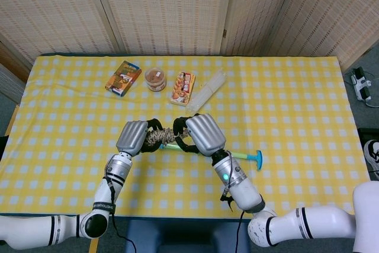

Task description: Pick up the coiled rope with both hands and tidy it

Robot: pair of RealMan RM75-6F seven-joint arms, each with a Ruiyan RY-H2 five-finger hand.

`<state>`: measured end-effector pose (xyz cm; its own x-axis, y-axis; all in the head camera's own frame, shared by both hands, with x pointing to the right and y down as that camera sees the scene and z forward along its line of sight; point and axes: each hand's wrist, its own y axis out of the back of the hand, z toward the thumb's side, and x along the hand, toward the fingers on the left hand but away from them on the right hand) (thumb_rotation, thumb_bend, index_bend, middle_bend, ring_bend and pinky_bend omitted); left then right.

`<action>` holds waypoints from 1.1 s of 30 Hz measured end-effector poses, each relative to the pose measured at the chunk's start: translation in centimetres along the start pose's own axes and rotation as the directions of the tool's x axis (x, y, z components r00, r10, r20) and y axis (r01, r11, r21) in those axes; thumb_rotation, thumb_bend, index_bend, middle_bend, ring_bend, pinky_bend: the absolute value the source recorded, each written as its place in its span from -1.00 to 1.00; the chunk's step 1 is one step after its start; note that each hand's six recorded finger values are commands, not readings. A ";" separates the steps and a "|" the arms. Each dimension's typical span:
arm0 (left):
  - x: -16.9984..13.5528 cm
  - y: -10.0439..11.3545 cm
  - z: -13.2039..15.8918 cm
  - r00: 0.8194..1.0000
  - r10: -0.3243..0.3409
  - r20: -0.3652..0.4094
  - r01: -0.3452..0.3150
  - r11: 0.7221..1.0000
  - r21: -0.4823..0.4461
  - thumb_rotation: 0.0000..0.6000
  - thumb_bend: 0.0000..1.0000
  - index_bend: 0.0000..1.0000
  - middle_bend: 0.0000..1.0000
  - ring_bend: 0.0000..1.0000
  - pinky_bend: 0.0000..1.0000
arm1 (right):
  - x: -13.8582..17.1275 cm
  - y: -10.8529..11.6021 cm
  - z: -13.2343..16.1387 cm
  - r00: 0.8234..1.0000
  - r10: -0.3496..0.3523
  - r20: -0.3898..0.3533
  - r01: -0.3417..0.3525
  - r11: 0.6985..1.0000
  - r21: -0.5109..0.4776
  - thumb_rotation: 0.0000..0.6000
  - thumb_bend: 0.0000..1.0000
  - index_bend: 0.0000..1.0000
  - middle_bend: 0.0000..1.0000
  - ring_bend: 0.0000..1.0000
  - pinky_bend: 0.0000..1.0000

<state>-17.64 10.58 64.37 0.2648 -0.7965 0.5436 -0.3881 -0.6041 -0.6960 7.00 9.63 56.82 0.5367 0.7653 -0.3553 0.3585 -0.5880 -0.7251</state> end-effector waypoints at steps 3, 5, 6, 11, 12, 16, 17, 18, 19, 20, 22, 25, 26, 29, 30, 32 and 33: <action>0.3 0.3 -0.3 1.000 0.007 -0.027 -0.009 0.998 -0.061 1.00 0.19 0.35 0.43 0.42 0.63 | 0.4 -0.5 0.0 1.000 0.009 0.005 -0.009 1.000 -0.003 1.00 0.14 0.38 0.18 0.29 0.24; 0.5 0.7 -0.5 0.999 0.011 -0.040 -0.016 0.993 -0.115 1.00 0.19 0.35 0.43 0.42 0.64 | 0.6 -0.8 -0.1 1.000 0.017 0.006 -0.017 1.000 -0.010 1.00 0.14 0.38 0.18 0.29 0.24; 0.5 1.0 -0.6 0.999 0.014 -0.046 -0.020 0.990 -0.138 1.00 0.19 0.35 0.43 0.42 0.64 | 0.6 -1.0 -0.1 1.000 0.022 0.007 -0.022 1.000 -0.014 1.00 0.14 0.38 0.18 0.29 0.24; 0.8 2.7 -1.4 0.997 0.044 -0.067 -0.059 0.969 -0.239 1.00 0.19 0.35 0.43 0.42 0.64 | 1.0 -1.6 -0.2 0.999 0.046 0.003 -0.045 0.999 -0.018 1.00 0.14 0.34 0.18 0.29 0.25; 0.8 3.0 -1.5 0.996 0.050 -0.069 -0.066 0.966 -0.251 1.00 0.19 0.35 0.43 0.42 0.64 | 1.1 -1.7 -0.1 0.999 0.047 0.001 -0.047 0.999 -0.021 1.00 0.15 0.32 0.18 0.29 0.25; 0.8 4.0 -1.9 0.995 0.069 -0.073 -0.087 0.951 -0.295 1.00 0.19 0.35 0.43 0.42 0.63 | 1.2 -1.5 -0.2 0.999 0.039 -0.004 -0.039 0.999 -0.020 1.00 0.15 0.15 0.17 0.30 0.25; 0.8 4.3 -2.0 0.995 0.070 -0.073 -0.090 0.946 -0.312 1.00 0.19 0.35 0.43 0.42 0.63 | 1.2 -1.6 -0.3 0.999 0.042 -0.004 -0.042 0.999 -0.020 1.00 0.15 0.07 0.16 0.29 0.25; 0.7 4.5 -2.1 0.995 0.069 -0.072 -0.089 0.941 -0.326 1.00 0.19 0.35 0.43 0.42 0.63 | 1.3 -1.8 -0.4 0.999 0.046 -0.004 -0.046 0.999 -0.020 1.00 0.15 -0.02 0.13 0.28 0.25; 0.7 4.7 -2.1 0.995 0.066 -0.071 -0.087 0.936 -0.342 1.00 0.19 0.35 0.43 0.42 0.63 | 1.3 -1.9 -0.4 0.999 0.052 -0.007 -0.052 0.998 -0.019 1.00 0.15 -0.10 0.10 0.27 0.25; 0.7 4.9 -2.2 0.996 0.060 -0.068 -0.081 0.928 -0.364 1.00 0.19 0.35 0.43 0.42 0.63 | 1.4 -2.1 -0.4 0.998 0.058 -0.010 -0.058 0.998 -0.022 1.00 0.15 -0.21 0.06 0.24 0.25; 0.6 5.2 -2.3 0.997 0.047 -0.062 -0.068 0.916 -0.396 1.00 0.19 0.35 0.43 0.42 0.63 | 1.4 -2.4 -0.4 0.998 0.067 -0.016 -0.068 0.997 -0.031 1.00 0.14 -0.40 -0.03 0.18 0.24; 0.5 5.7 -2.4 0.998 0.024 -0.053 -0.045 0.894 -0.446 1.00 0.19 0.35 0.43 0.41 0.63 | 1.4 -2.8 -0.2 0.996 0.084 -0.035 -0.086 0.995 -0.049 1.00 0.14 -0.75 -0.23 0.03 0.16; 0.4 5.9 -2.5 0.999 0.018 -0.050 -0.040 0.887 -0.460 1.00 0.19 0.35 0.43 0.41 0.63 | 1.4 -2.8 -0.1 0.995 0.085 -0.045 -0.088 0.995 -0.054 1.00 0.14 -0.84 -0.29 -0.02 0.13; 0.3 6.4 -2.8 0.999 0.014 -0.048 -0.035 0.875 -0.482 1.00 0.19 0.35 0.43 0.41 0.63 | 1.6 -2.8 0.1 0.994 0.085 -0.066 -0.089 0.994 -0.059 1.00 0.14 -0.98 -0.39 -0.09 0.10; 0.3 6.4 -2.8 0.999 0.013 -0.048 -0.035 0.872 -0.489 1.00 0.19 0.34 0.43 0.41 0.63 | 1.7 -2.8 0.1 0.994 0.087 -0.070 -0.091 0.994 -0.062 1.00 0.14 -1.00 -0.41 -0.10 0.09; 0.3 6.6 -2.9 0.999 0.011 -0.047 -0.034 0.863 -0.504 1.00 0.19 0.35 0.43 0.41 0.63 | 2.0 -2.8 0.1 0.993 0.093 -0.075 -0.098 0.993 -0.070 1.00 0.15 -1.00 -0.42 -0.11 0.08; 0.3 6.7 -2.9 0.999 0.010 -0.047 -0.033 0.859 -0.512 1.00 0.19 0.35 0.43 0.41 0.63 | 2.2 -2.8 0.1 0.993 0.094 -0.076 -0.100 0.993 -0.070 1.00 0.15 -1.00 -0.42 -0.11 0.08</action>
<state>-22.75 6.38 61.26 0.2193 -0.8003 0.5581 -0.7935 -0.4791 -0.3753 7.09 12.97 58.09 0.6244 0.6844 -0.3764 0.3560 -0.6783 -0.6428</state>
